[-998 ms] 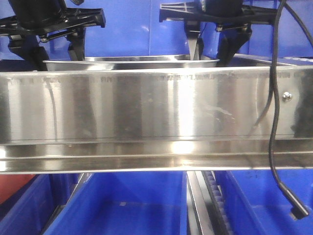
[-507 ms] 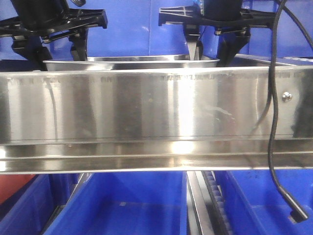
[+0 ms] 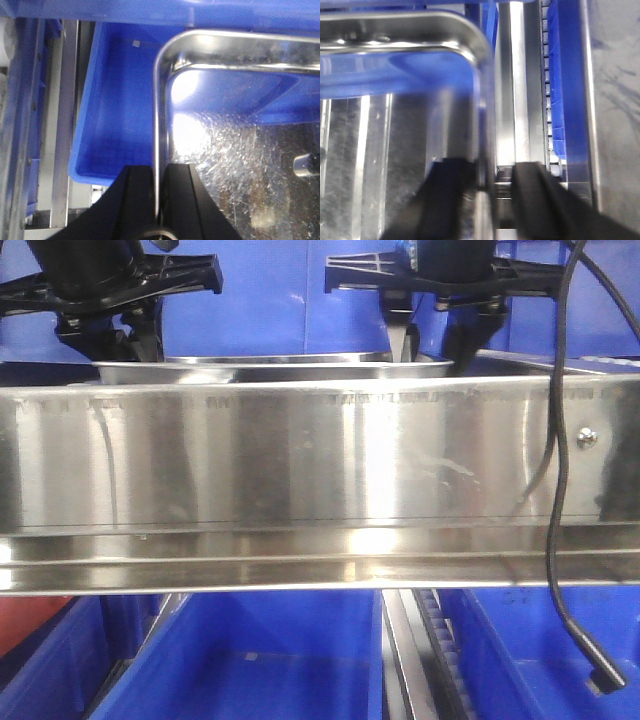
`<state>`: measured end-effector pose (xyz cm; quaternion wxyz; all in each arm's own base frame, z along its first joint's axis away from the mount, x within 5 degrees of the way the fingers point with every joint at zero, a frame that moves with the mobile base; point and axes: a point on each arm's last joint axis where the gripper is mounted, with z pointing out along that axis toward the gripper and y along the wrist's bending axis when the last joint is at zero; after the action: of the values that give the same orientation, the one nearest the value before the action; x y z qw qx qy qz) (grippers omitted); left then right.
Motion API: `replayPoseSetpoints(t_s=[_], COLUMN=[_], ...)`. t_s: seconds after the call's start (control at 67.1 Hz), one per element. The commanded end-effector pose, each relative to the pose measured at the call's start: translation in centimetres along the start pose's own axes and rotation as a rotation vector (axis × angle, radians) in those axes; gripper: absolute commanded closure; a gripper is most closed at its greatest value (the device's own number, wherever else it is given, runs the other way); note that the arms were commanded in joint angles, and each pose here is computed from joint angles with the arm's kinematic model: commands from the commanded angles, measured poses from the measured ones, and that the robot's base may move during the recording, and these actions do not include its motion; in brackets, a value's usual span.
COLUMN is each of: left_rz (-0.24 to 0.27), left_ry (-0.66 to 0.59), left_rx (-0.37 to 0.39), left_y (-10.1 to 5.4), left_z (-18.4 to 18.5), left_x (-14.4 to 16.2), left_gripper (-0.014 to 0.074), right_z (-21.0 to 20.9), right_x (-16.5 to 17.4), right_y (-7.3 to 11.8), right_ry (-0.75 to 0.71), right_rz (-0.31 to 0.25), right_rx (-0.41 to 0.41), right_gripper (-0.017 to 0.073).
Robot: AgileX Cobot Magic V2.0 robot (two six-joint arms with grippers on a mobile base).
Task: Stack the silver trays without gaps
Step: 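Close both grippers on the tray rims, then lift the held tray up off the shelf with both grippers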
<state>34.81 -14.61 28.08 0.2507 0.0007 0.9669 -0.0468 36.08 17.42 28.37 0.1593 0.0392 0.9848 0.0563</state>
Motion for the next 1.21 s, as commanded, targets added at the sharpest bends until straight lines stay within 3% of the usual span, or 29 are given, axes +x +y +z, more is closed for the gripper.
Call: replayPoseSetpoints(t_s=[0.0,0.939,1.088,1.192], left_rz=[0.010,-0.005,-0.017,-0.026], left_ry=[-0.009,-0.078,-0.040,-0.058], left_rx=[0.003,0.058,0.038,0.036], left_y=[-0.2,-0.7,-0.6,-0.4], left_z=[-0.2,-0.2,-1.2,-2.8], left_x=[0.0,-0.6,-0.8,-1.2], left_gripper=[0.0609,0.0610,0.0610,0.0610], right_z=[-0.2,-0.3,-1.9,-4.3], right_x=[-0.1,-0.4,-0.8,-1.1], right_y=[0.1,0.2,0.1,0.2], right_ry=[-0.012,-0.034,-0.049,-0.136], right_rz=[-0.004,-0.004,-0.016,-0.020], right_rx=[0.000,-0.014,0.014,0.045], right_gripper=[0.0566,0.0580,0.0580,0.0580])
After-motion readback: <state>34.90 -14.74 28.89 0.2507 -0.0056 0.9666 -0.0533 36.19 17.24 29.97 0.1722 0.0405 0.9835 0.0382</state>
